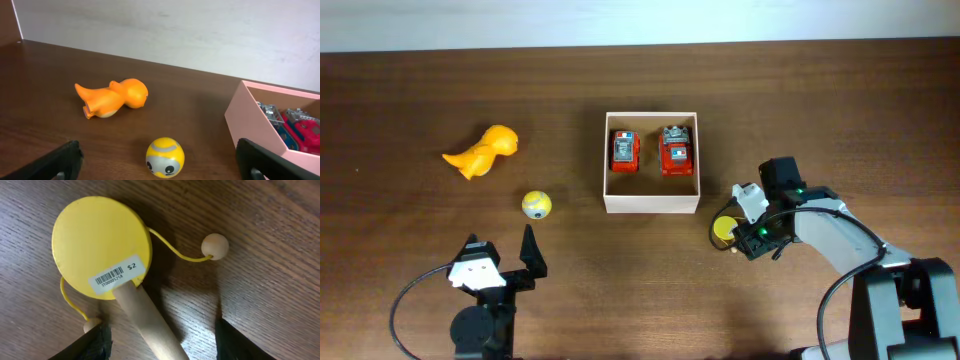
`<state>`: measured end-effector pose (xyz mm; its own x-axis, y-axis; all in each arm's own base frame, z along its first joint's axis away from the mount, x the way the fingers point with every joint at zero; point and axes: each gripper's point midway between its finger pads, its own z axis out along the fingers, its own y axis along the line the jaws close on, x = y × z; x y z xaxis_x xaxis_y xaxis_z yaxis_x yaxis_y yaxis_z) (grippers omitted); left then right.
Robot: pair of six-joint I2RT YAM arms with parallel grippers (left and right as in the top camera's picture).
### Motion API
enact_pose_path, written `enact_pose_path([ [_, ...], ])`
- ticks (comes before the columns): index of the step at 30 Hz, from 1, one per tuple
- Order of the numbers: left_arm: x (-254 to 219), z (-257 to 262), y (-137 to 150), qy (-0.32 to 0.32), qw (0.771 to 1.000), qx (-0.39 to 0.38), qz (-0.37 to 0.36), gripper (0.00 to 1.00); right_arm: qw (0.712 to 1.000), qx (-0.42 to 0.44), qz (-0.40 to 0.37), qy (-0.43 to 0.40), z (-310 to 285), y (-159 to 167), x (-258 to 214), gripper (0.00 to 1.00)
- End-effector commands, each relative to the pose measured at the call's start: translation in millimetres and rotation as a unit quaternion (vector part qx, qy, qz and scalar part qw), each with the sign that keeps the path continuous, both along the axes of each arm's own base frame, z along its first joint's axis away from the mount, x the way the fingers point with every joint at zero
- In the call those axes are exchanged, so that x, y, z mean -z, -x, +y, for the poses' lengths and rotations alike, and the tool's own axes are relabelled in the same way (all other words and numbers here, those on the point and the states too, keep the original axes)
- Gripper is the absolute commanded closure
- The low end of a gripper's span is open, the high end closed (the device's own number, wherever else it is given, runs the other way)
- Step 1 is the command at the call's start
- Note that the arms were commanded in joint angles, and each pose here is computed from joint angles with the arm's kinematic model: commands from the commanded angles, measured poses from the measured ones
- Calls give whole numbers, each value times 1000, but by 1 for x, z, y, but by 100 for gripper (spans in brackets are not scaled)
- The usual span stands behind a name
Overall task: Pack container
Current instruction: 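Lower the right gripper and grasp the rattle drum's wooden handle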
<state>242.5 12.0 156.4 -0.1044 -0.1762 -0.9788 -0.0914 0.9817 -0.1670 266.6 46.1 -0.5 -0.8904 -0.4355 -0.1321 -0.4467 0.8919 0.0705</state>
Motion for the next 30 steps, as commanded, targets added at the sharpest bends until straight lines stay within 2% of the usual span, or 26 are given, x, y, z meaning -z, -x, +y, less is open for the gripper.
enact_pose_path([
  [1,0,1,0,-8,1000,0,-2,1,999,26,20,2,-3,11,10,40],
  [2,0,1,0,-8,1000,0,-2,1,999,40,19,1,-3,10,10,43],
  [7,0,1,0,-8,1000,0,-2,1,994,108,24,-13,0,7,10,45],
  [10,0,1,0,-8,1000,0,-2,1,987,158,30,-17,0,8,10,55],
  [13,0,1,0,-8,1000,0,-2,1,980,192,35,-21,1,8,9,59],
  [22,0,1,0,-8,1000,0,-2,1,980,193,42,-26,3,11,9,68],
  [30,0,1,0,-8,1000,0,-2,1,977,186,62,-86,24,14,5,71],
])
